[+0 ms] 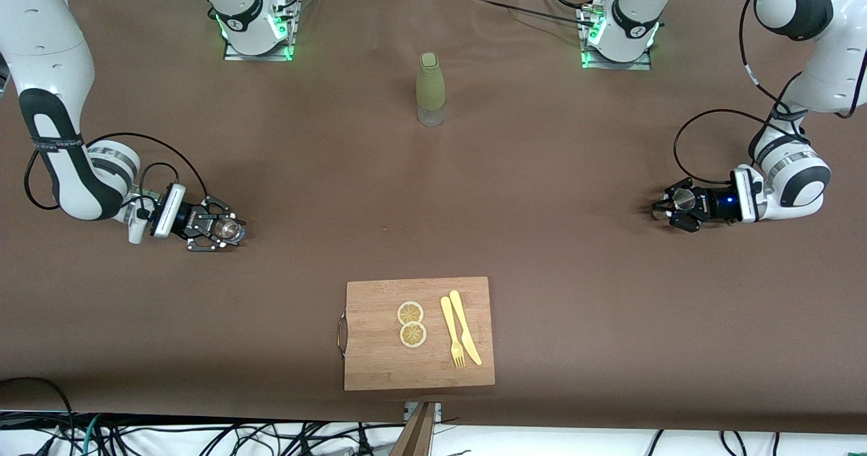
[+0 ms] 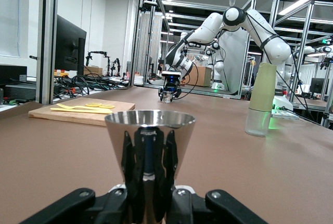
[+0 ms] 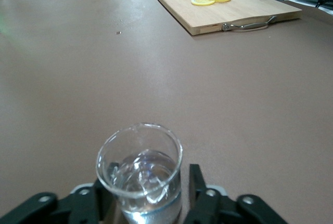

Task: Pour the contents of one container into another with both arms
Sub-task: 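Lower the glass cup onto the table and open the right gripper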

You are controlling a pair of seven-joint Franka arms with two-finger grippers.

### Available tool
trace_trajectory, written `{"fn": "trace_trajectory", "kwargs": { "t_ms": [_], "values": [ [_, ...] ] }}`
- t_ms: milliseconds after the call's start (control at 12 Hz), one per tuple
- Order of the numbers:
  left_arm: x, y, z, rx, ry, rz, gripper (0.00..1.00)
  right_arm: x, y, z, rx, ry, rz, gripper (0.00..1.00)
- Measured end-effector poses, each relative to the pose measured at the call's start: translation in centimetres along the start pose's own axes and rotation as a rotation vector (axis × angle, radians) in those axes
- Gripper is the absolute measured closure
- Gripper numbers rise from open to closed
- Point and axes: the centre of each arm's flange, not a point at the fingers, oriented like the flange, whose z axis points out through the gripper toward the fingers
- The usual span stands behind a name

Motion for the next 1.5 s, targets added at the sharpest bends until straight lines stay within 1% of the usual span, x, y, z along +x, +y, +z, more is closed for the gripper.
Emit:
{"fn": "trace_trajectory", "kwargs": {
  "t_ms": [166, 249, 416, 665, 831, 914, 998, 1081, 1164, 1247, 1413, 1496],
  "values": [
    [-0.5, 0.1, 0.1, -0.001, 0.004, 0.003, 0.91, 0.0, 0.0, -0.1, -0.002, -0.001, 0.001, 0.09],
    [-0.5, 0.1, 0.1, -0.001, 0.004, 0.004, 0.91, 0.0, 0.1, -0.2, -0.004, -0.001, 0.001, 0.01],
    [-0.6, 0.1, 0.0, 0.000, 0.003, 0.006, 0.91, -0.1, 0.6, -1.0, -0.019, -0.009, -0.005, 0.00],
    [-0.6, 0.2, -0.2, 0.003, 0.000, 0.027, 0.91, -0.9, 1.2, -3.3, -0.052, -0.035, 0.004, 0.00],
    [-0.7, 0.2, -0.3, 0.004, -0.001, 0.036, 0.86, -1.4, 1.2, -4.7, -0.055, -0.066, 0.027, 0.00],
    [-0.8, 0.3, -0.3, 0.003, -0.001, 0.047, 0.77, -1.4, 1.4, -5.6, -0.050, -0.100, 0.044, 0.00],
    [-1.0, 0.3, -0.2, 0.003, 0.001, 0.057, 0.73, -1.0, 1.7, -6.9, -0.054, -0.150, 0.060, 0.00],
    [-1.2, 0.4, -0.2, 0.003, 0.002, 0.063, 0.72, 0.3, 2.1, -8.6, -0.065, -0.208, 0.082, 0.00],
    [-1.5, 0.5, -0.1, 0.002, 0.003, 0.066, 0.70, 2.0, 2.4, -10.3, -0.080, -0.265, 0.116, 0.00],
    [-1.7, 0.5, -0.1, 0.002, 0.004, 0.068, 0.69, 4.1, 2.3, -11.7, -0.096, -0.320, 0.162, 0.00],
    [-1.8, 0.4, -0.4, 0.004, 0.000, 0.078, 0.65, 8.4, 1.4, -13.4, -0.142, -0.431, 0.262, 0.00],
    [-1.7, 0.4, -0.6, 0.006, -0.003, 0.080, 0.59, 10.8, 0.7, -13.5, -0.161, -0.485, 0.314, 0.00]
  ]
}}
